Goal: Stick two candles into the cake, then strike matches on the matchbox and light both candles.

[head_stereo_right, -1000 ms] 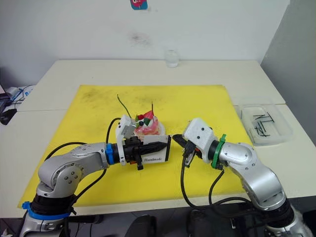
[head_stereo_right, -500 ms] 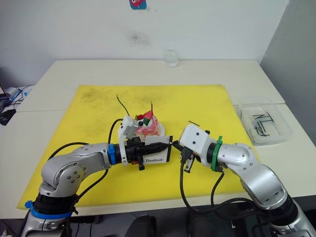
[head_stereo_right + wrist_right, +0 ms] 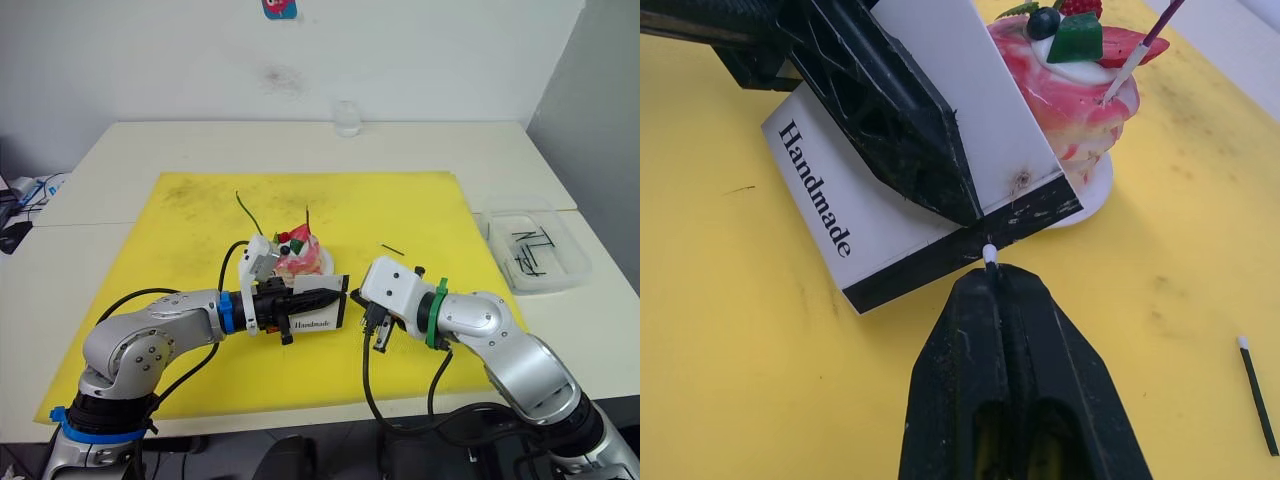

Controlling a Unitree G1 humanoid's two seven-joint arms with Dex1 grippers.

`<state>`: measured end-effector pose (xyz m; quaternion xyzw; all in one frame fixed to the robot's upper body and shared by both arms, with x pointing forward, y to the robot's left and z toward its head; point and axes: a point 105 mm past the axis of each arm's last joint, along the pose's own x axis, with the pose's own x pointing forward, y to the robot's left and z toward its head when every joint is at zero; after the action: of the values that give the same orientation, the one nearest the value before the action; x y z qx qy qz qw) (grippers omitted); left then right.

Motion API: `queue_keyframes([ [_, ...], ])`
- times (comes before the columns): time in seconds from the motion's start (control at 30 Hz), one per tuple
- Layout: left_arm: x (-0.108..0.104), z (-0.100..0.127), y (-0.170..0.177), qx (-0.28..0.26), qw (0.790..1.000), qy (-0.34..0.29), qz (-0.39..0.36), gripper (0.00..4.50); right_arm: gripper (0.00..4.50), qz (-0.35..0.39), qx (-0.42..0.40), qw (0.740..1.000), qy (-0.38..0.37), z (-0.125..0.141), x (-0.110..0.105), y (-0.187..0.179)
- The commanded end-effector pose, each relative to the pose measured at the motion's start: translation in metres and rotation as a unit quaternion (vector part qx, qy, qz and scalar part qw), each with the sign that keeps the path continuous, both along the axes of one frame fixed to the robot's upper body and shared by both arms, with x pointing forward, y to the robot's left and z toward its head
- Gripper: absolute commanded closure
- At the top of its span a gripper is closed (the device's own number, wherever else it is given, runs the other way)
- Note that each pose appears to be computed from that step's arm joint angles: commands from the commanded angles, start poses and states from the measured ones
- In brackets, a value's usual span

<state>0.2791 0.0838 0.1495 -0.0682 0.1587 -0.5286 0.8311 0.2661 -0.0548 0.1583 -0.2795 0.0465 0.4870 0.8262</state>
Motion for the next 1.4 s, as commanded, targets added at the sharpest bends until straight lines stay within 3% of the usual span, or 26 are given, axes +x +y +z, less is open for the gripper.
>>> queue_keyframes([
  [0.03,-0.008,0.014,-0.007,-0.013,0.999,-0.029,-0.031,4.5,4.47,-0.005,0.005,1.0,-0.021,0.008,0.004,0.001],
  [0.37,-0.011,0.007,-0.006,-0.003,0.999,-0.02,-0.035,4.5,4.47,0.002,0.036,0.999,-0.033,0.018,0.002,0.01],
  [0.73,0.007,0.005,0.002,0.002,0.999,-0.034,0.012,4.5,4.47,0.034,0.004,0.999,-0.018,0.017,-0.01,0.001],
  [1.4,-0.003,0.006,-0.002,-0.007,1.0,-0.019,-0.016,4.5,4.47,0.009,0.009,0.999,-0.029,0.016,0.001,0.003],
])
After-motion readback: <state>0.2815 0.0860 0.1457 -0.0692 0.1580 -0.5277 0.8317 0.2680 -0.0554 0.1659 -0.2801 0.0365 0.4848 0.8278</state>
